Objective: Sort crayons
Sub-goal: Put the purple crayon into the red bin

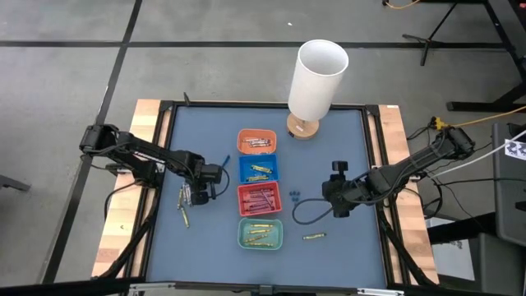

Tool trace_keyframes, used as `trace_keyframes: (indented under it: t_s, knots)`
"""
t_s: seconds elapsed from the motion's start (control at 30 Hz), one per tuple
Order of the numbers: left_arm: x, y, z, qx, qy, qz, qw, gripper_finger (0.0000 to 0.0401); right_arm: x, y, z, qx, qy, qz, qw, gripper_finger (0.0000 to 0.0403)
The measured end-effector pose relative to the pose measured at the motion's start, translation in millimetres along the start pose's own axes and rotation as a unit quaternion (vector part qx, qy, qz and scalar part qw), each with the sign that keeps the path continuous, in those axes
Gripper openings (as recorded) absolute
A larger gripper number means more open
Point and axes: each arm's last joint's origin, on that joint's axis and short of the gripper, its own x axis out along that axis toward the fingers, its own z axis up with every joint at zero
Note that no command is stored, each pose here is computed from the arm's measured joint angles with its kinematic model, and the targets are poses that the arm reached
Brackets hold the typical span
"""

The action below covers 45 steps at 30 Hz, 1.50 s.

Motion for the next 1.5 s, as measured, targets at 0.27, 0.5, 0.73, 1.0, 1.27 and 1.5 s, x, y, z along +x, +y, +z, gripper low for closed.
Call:
trace_keyframes:
  t_s: [0.27, 0.5, 0.73, 1.0, 1.27, 1.5]
  knots:
    - [0, 0, 0, 0.000, 0.001, -0.003, 1.000, 0.0018, 0, 0, 1, 0.003, -0.006, 0.002, 1.000, 0.0117]
    - [-13, -3, 15, -0.003, -0.029, -0.006, 1.000, 0.0006, 0, 0, 1, 0.003, -0.006, 0.002, 1.000, 0.0117]
    - [-40, -7, 37, -0.006, -0.075, -0.023, 0.997, 0.0005, 0, 0, 1, 0.020, -0.006, 0.002, 1.000, 0.0117]
    - [-87, -16, 68, -0.022, -0.162, -0.064, 0.984, 0.0005, 0, 0, 1, 0.027, -0.006, 0.002, 1.000, 0.0117]
    - [-120, -38, 95, -0.033, -0.323, -0.134, 0.936, 0.0005, 0, 1, 1, 0.027, -0.006, 0.002, 1.000, 0.0117]
    - [-131, -58, 102, -0.020, -0.400, -0.161, 0.902, 0.0005, 0, 1, 1, 0.027, -0.006, 0.002, 1.000, 0.0117]
